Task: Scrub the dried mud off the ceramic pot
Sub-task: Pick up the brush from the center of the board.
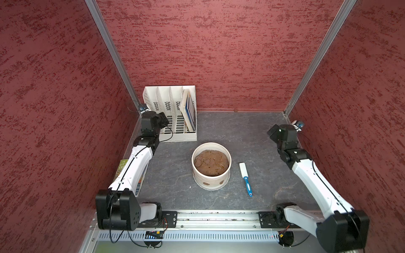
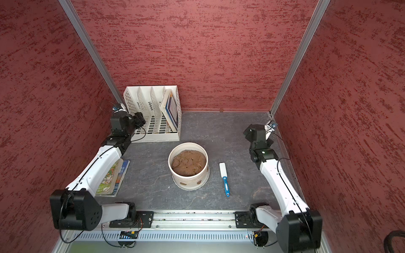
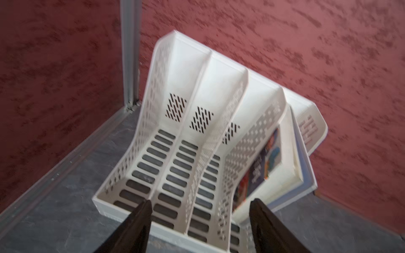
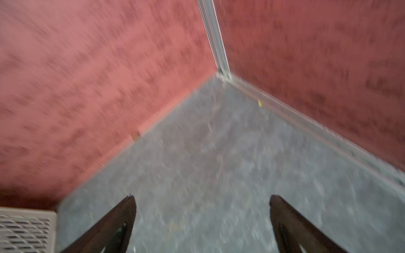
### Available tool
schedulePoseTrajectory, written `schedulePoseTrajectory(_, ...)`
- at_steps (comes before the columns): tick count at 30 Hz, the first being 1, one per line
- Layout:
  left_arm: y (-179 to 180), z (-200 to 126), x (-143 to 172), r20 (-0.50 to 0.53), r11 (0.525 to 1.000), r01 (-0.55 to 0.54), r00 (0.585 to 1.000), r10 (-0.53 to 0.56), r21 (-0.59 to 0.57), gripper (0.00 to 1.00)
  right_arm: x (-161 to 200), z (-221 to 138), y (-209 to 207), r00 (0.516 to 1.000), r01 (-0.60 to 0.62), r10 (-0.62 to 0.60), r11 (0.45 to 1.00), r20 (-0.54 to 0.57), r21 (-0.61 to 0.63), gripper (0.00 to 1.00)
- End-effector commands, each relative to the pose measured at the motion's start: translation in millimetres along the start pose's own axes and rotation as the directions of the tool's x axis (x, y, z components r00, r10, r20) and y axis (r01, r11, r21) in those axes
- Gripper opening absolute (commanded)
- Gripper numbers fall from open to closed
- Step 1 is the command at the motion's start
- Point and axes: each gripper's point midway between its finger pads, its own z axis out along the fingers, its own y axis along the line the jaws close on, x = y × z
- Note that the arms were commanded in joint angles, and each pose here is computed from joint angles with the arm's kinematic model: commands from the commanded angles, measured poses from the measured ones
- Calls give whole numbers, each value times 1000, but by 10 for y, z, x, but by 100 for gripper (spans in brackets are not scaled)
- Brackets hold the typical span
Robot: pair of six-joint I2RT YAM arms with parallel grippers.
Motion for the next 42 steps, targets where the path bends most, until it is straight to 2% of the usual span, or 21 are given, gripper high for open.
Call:
schedulePoseTrajectory(1,-447,-330,723,-223,995,-23,974,44,95,58,375,-429,-471,970,163,-107,952,-217,258,98)
schedulePoseTrajectory(3,-756,-552,768,-204,980,-51,975,90,190,32,459,-457,-436,962,186,-139,963,-234,194,98)
schedulePoseTrajectory(5,-985,-739,733,-185,967,-49,978,97,250,11,559,-552,-410,960,154,-125,983,-252,98,98)
schedulePoseTrajectory(6,-1081,-819,707,-177,960,-44,979,96,276,1,662,-615,-329,950,141,-135,990,-283,3,99)
schedulePoseTrajectory(7,-1169,-888,687,-170,953,-43,981,98,300,0,761,-690,-300,941,128,-141,990,-309,-63,99)
schedulePoseTrajectory(9,-1344,-1011,676,-160,933,-54,980,118,355,0,978,-826,-306,907,160,-190,981,-376,-109,93)
schedulePoseTrajectory(14,-1594,-1120,890,-223,898,-72,957,185,435,0,1463,-1130,-559,805,343,-341,935,-486,-88,74)
schedulePoseTrajectory(16,-1618,-1141,1005,-262,894,-70,943,203,442,11,1659,-1161,-614,754,393,-388,913,-529,-110,69)
schedulePoseTrajectory(18,-1620,-1173,1081,-278,890,-73,936,217,451,20,1857,-1192,-581,701,432,-447,886,-555,-167,68)
schedulePoseTrajectory(21,-1570,-1197,1104,-274,891,-68,939,210,449,28,2150,-1246,-469,623,473,-521,845,-583,-250,70)
schedulePoseTrajectory(24,-1549,-1197,1110,-270,891,-79,938,218,447,34,2372,-1218,-419,574,507,-561,815,-597,-279,75)
schedulePoseTrajectory(28,-1542,-1195,1132,-283,892,-81,932,226,444,40,2625,-1106,-462,525,546,-579,791,-624,-274,76)
schedulePoseTrajectory(33,-1584,-1177,1163,-294,885,-78,927,234,458,43,2835,-1074,-361,465,605,-639,735,-613,-306,73)
schedulePoseTrajectory(42,-1637,-1171,1162,-314,881,-38,927,208,472,47,3020,-969,-431,460,613,-625,738,-631,-284,58)
